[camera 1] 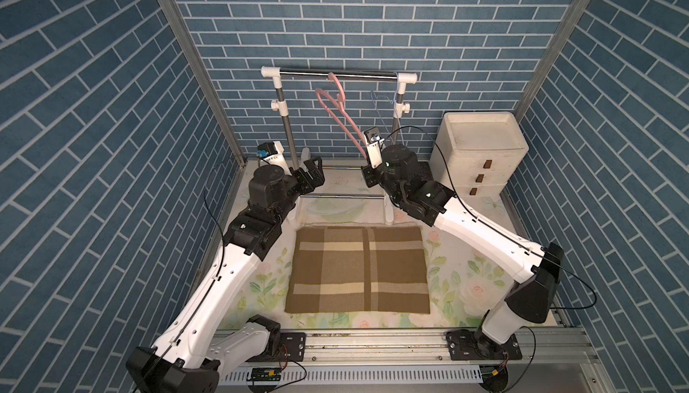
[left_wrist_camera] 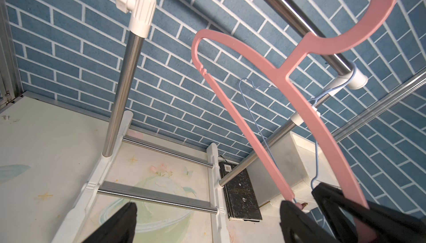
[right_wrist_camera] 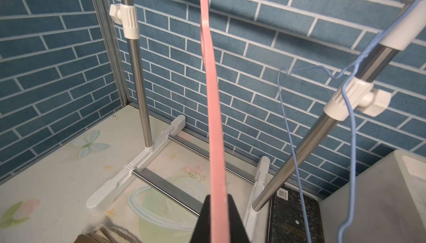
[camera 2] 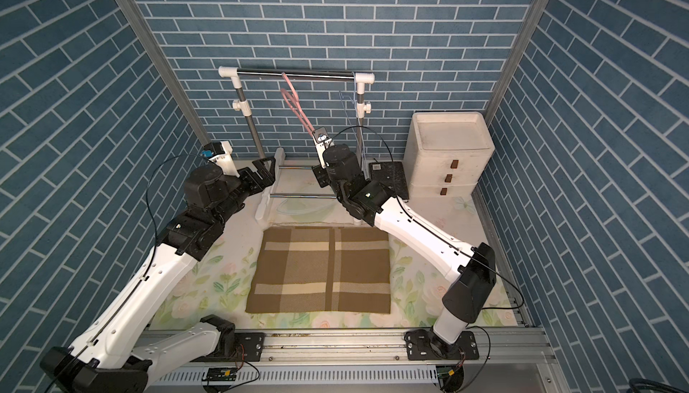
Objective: Hang the scarf on the hanger
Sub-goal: Pick up the hanger from the clothesline.
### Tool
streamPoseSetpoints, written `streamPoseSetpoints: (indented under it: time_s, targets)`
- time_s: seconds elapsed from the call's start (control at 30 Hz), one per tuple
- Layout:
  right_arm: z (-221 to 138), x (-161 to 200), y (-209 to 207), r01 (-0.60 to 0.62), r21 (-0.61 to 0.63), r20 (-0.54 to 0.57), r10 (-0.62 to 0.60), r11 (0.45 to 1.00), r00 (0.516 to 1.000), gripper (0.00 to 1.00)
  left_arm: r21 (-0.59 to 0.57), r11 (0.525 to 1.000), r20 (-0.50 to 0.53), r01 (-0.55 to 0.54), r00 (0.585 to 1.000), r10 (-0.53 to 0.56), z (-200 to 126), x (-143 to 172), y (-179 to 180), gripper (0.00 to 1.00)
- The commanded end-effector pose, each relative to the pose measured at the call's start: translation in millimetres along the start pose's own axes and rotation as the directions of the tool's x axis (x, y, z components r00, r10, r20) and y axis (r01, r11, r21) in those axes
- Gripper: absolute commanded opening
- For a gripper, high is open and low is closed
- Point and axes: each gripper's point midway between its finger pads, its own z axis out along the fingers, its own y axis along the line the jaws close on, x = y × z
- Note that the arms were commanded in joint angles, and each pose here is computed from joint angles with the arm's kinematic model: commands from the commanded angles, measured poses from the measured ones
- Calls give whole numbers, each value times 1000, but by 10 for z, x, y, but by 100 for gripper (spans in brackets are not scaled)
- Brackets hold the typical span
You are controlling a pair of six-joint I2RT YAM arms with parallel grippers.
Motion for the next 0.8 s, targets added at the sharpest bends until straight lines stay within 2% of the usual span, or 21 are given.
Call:
streamPoseSetpoints:
  time_s: [0.0,0.27,0.4,0.6,0.77]
  targets:
    - [-197,127,-166,89,170,-5,-89,981,996,0,48,999,-40,23,999,-21,-87,-14,-139,98]
    - [-605,813,-20,272,326,-68,-265,905,962,0,204,966,-25,157,988,-155,-162,-255,-514,95]
    - [-744,973,61,339,350,-89,-329,873,940,0,163,972,-21,172,985,-171,-19,-214,-433,87]
    - [-871,1008,216,361,330,-82,-355,872,931,0,82,972,-93,222,972,-215,233,91,-246,82]
    - [-862,1039,294,383,326,-92,-374,864,923,0,123,960,-129,252,963,-237,312,221,-283,65]
